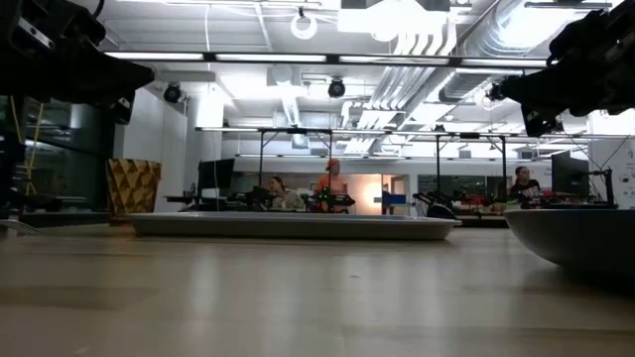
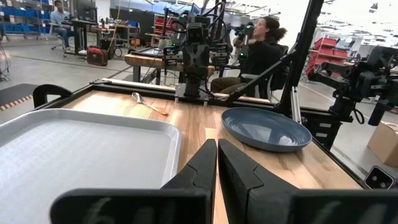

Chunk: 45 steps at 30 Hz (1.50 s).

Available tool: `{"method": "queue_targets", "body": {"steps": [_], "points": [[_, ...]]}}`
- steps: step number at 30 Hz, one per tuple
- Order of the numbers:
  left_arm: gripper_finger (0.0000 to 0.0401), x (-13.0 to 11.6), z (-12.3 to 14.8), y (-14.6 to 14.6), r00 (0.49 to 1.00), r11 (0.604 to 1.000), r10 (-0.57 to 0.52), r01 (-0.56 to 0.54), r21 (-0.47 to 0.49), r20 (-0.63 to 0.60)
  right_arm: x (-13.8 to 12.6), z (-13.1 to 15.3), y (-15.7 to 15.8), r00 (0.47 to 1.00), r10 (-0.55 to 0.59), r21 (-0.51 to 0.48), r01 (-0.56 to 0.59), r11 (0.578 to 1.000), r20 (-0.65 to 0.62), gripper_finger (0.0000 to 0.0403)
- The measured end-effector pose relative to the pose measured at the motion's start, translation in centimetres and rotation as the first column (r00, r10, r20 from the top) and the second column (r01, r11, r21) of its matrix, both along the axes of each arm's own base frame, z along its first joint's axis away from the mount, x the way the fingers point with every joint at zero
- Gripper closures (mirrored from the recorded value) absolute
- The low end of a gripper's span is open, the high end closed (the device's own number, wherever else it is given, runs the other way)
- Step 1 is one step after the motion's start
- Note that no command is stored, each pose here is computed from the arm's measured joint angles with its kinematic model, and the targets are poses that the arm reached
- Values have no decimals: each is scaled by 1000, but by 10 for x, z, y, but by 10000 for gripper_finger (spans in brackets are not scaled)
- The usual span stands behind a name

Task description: Pick and place plate/cup/fork/spoon on tray

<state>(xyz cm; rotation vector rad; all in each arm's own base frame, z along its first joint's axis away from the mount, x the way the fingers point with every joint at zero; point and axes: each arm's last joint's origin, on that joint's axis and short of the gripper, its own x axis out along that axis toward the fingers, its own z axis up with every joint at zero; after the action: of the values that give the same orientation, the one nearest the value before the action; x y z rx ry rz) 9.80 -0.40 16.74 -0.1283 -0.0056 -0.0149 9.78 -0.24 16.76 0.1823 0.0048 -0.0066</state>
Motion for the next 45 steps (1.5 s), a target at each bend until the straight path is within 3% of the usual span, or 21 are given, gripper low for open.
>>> {"method": "queue_targets", "body": {"steps": [15, 17, 20, 24, 26, 27, 30, 32, 34, 36, 39, 42, 45], "points": [[394, 0, 0, 0, 1000, 1000, 0, 0, 0, 1, 0, 0, 0, 1000, 0, -20, 0, 1000, 1, 402], [394, 0, 0, 0, 1000, 1000, 0, 0, 0, 0, 0, 3, 0, 999, 0, 42, -2, 999, 36, 402], [394, 0, 0, 0, 1000, 1000, 0, 0, 0, 1, -3, 24, 0, 967, -19, 229, -41, 972, 254, 402], [394, 0, 0, 0, 1000, 1000, 0, 0, 0, 0, -13, 49, -3, 853, -129, 444, -129, 887, 506, 402], [394, 0, 0, 0, 1000, 1000, 0, 0, 0, 0, -17, 56, -5, 811, -178, 496, -154, 855, 557, 402], [394, 0, 0, 0, 1000, 1000, 0, 0, 0, 0, -17, 60, -5, 815, -172, 532, -187, 826, 553, 402], [394, 0, 0, 0, 1000, 1000, -1, 1, 0, -1, -13, 73, 0, 911, -49, 583, -220, 782, 409, 389], [394, 0, 0, 0, 1000, 1000, 0, 0, 0, 1, -10, 82, 3, 976, 45, 609, -169, 775, 213, 370], [394, 0, 0, 0, 1000, 1000, 0, 0, 0, 0, -9, 89, 7, 990, 139, 623, -89, 777, -32, 343], [394, 0, 0, 0, 1000, 1000, 0, 0, 0, 0, -9, 86, 11, 925, 229, 628, 13, 778, -304, 314], [394, 0, 0, 0, 1000, 1000, 0, 0, 0, 0, -11, 72, 18, 713, 330, 610, 171, 773, -618, 270], [394, 0, 0, 0, 1000, 1000, 0, 0, 0, 0, -11, 54, 25, 535, 383, 584, 276, 763, -753, 238], [394, 0, 0, 0, 1000, 1000, 0, 0, 0, 0, -9, 35, 31, 432, 392, 552, 352, 756, -812, 221]]}}
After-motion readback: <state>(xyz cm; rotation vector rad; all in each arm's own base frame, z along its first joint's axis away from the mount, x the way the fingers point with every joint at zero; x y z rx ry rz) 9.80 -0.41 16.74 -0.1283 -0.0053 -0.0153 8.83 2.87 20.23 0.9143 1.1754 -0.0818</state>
